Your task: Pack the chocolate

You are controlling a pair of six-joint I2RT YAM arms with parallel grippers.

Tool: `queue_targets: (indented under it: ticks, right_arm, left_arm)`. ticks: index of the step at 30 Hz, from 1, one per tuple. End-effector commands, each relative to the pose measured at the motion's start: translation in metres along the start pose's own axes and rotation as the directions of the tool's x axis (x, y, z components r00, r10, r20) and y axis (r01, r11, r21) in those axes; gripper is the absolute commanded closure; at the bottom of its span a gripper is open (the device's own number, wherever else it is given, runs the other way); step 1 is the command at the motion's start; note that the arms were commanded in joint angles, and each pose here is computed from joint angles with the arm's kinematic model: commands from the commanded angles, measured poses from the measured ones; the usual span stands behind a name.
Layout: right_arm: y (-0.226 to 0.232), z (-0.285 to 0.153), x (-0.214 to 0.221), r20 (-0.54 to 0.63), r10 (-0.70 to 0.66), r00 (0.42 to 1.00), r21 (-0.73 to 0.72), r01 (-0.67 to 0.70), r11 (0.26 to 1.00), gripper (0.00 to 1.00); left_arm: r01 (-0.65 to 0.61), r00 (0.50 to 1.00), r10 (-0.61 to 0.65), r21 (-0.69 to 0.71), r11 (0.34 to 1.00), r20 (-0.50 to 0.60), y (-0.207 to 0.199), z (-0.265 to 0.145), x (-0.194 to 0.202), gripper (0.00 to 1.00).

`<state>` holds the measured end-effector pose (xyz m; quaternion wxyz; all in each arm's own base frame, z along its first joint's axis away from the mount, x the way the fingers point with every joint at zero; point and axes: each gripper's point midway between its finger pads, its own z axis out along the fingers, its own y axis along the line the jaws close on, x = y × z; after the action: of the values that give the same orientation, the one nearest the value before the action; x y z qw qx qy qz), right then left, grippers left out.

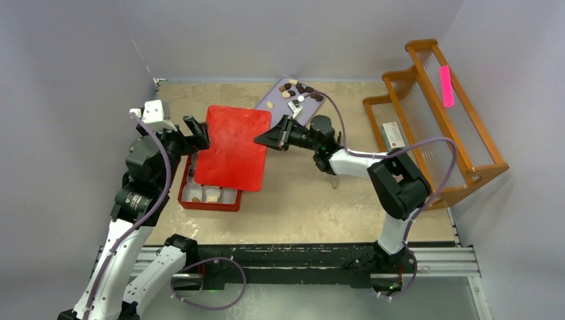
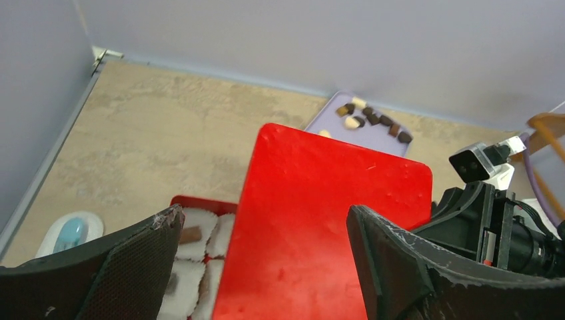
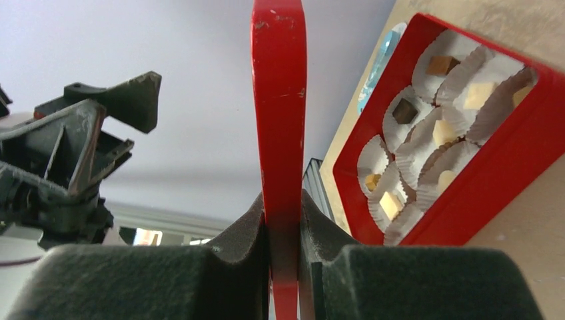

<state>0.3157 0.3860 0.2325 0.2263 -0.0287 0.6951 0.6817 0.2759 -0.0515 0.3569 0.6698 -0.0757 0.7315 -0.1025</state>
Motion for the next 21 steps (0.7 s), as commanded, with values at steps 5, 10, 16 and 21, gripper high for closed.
queue_targets:
  ticks: [5,10,16,21]
  right_arm:
    - [0.003,0.067,0.008,0.046,0.098,0.994,-0.015,-0.098,0.995,0.99]
    - [-0.011,0.093,0.020,0.036,0.136,0.990,0.008,-0.136,0.991,0.99]
    - [-0.023,0.109,0.025,0.048,0.137,0.989,0.059,-0.140,0.988,1.00]
    - [-0.037,0.114,0.029,0.040,0.133,0.990,0.099,-0.136,0.986,1.00]
  left_arm:
    - [0.031,0.997,-0.039,-0.112,0.993,-0.071,0.020,0.005,0.030,0.07]
    - [0.063,0.992,-0.085,-0.229,0.972,-0.091,0.040,0.005,0.048,0.03]
    - [0.063,0.987,-0.099,-0.265,0.962,-0.128,0.047,0.007,0.067,0.00]
    - [0.075,0.978,-0.125,-0.283,0.956,-0.166,0.046,0.014,0.079,0.00]
